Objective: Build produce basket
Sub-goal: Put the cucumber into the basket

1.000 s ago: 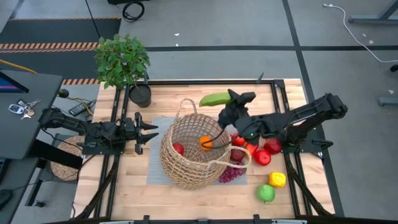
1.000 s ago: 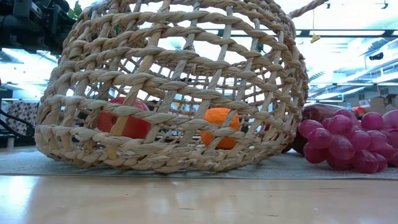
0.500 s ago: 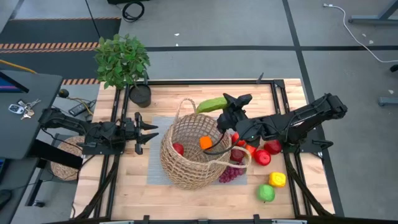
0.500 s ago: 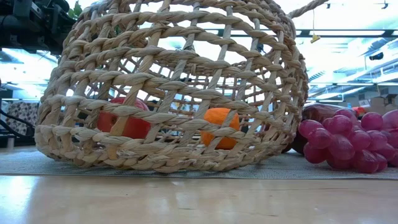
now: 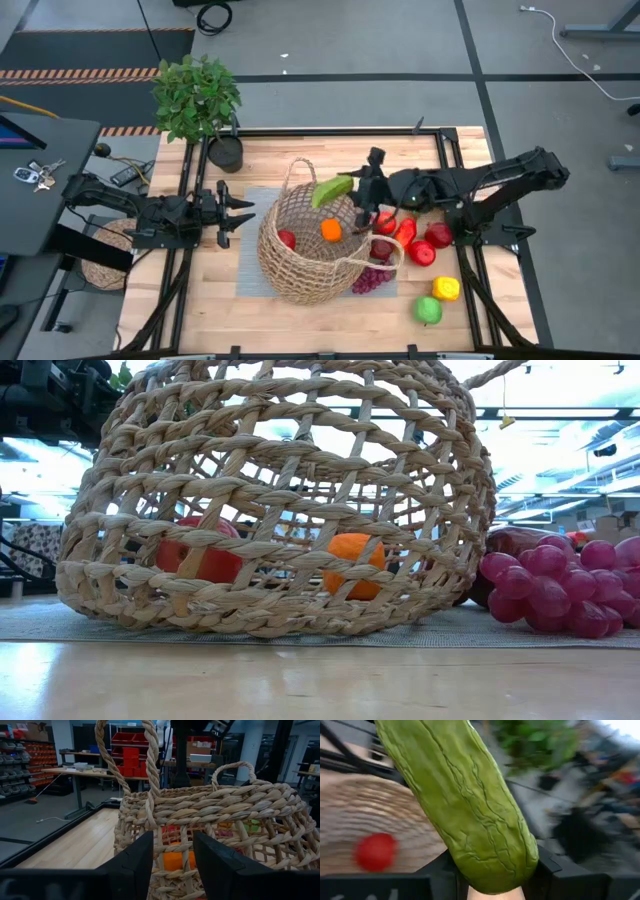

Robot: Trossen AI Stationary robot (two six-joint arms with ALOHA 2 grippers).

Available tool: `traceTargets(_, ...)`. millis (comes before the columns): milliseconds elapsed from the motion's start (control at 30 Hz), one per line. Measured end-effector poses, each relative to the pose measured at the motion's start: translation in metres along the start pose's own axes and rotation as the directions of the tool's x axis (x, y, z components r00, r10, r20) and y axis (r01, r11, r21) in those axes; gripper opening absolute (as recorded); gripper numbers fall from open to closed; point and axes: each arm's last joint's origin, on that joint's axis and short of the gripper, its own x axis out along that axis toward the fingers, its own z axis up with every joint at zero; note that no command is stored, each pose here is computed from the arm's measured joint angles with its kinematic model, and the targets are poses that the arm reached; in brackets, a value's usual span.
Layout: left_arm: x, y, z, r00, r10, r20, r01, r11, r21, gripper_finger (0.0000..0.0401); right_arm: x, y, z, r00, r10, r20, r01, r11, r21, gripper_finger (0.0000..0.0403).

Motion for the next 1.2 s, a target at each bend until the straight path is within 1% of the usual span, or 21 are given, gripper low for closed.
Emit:
traceTargets(100,0.000,0.000,0.000,1.000,0.000,-0.001,0.000,1.000,0.000,0.0146,0.000,-0.005,0.000,0.993,0.116,0.036,-0.118,0.991,0.058,0.0139)
traceTargets(200,0.000,0.000,0.000,1.000,0.000,-0.001,0.000,1.000,0.000,0.0150,0.001,-0.010,0.000,0.966,0.247,0.076,-0.254,0.961,0.110,0.0139)
traceTargets(267,0.000,0.000,0.000,1.000,0.000,-0.001,0.000,1.000,0.000,0.0150,0.001,-0.016,0.000,0.935,0.336,0.116,-0.351,0.925,0.147,0.0139)
traceTargets(400,0.000,0.000,0.000,1.000,0.000,-0.001,0.000,1.000,0.000,0.0147,0.000,-0.026,0.001,0.843,0.499,0.198,-0.534,0.820,0.205,0.0139)
traceTargets(467,0.000,0.000,0.000,1.000,0.000,-0.001,0.000,1.000,0.000,0.0145,0.001,-0.029,0.000,0.808,0.545,0.225,-0.587,0.779,0.220,0.0139)
traceTargets(500,0.000,0.000,0.000,1.000,0.000,-0.001,0.000,1.000,0.000,0.0145,0.001,-0.030,0.000,0.796,0.558,0.235,-0.603,0.765,0.226,0.0139)
traceTargets(600,0.000,0.000,0.000,1.000,0.000,-0.001,0.000,1.000,0.000,0.0146,0.002,-0.033,0.000,0.784,0.572,0.243,-0.619,0.749,0.236,0.0139)
traceTargets(833,0.000,0.000,0.000,1.000,0.000,-0.001,0.000,1.000,0.000,0.0149,0.002,-0.033,0.000,0.788,0.567,0.241,-0.614,0.752,0.238,0.0139)
traceTargets(933,0.000,0.000,0.000,1.000,0.000,-0.001,0.000,1.000,0.000,0.0146,0.008,-0.029,-0.002,0.816,0.536,0.214,-0.577,0.769,0.276,0.0139)
traceTargets(1000,0.000,0.000,0.000,1.000,0.000,0.000,0.000,1.000,0.000,0.0145,0.018,-0.020,-0.007,0.841,0.517,0.162,-0.541,0.786,0.301,0.0139)
traceTargets(1100,0.000,0.000,0.000,1.000,0.000,-0.001,0.000,1.000,0.000,0.0145,0.034,-0.006,-0.016,0.876,0.477,0.068,-0.473,0.825,0.310,0.0139)
traceTargets(1200,0.000,0.000,0.000,1.000,0.000,-0.001,0.000,1.000,0.000,0.0149,0.047,0.004,-0.024,0.901,0.426,-0.086,-0.388,0.877,0.283,0.0139)
